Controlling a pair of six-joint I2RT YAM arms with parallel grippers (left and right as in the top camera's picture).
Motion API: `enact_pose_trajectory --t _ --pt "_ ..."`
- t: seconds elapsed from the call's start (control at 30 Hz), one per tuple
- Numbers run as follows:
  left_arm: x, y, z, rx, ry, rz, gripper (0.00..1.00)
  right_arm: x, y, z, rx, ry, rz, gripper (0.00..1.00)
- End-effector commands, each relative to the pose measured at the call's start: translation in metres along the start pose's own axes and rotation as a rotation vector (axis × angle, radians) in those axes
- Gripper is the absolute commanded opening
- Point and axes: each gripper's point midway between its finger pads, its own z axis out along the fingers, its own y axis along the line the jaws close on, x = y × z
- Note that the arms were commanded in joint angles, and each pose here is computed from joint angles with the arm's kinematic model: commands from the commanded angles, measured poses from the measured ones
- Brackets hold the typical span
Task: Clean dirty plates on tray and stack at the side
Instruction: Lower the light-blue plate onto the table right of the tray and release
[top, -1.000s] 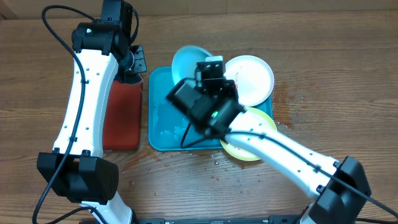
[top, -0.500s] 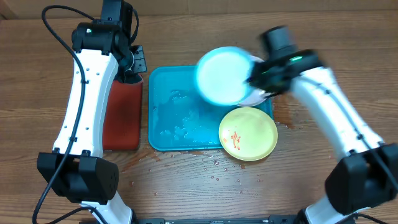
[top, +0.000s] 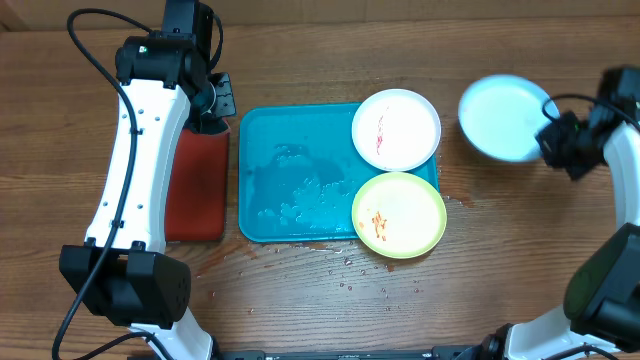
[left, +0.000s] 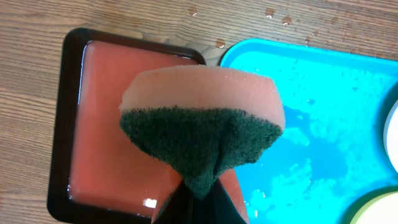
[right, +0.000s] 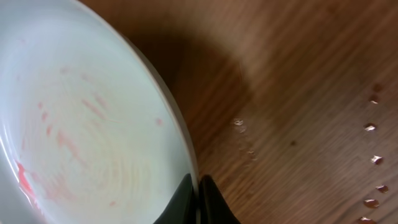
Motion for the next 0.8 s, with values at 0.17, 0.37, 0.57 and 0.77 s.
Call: enact_pose_trajectory --t 0.17,0.37,0.57,0.77 --pt "-0.004 0.002 -0.008 0.009 -0.024 -0.023 0.04 0.018 -0.034 0.045 0.0 -0.007 0.075 0.04" --pt "-0.004 0.002 -0.008 0.009 -0.024 -0.023 0.04 0.03 -0.035 0.07 -0.03 -0.038 0.042 0.04" --pt "-0.004 0.002 -0.008 0.009 -0.023 -0.022 0.04 0.039 -0.04 0.078 -0.025 -0.028 0.036 0.14" --pt "-0.003 0.002 -0.008 0.009 -0.022 -0.022 0.04 0.042 -0.03 0.069 -0.059 0.014 0.028 0.34"
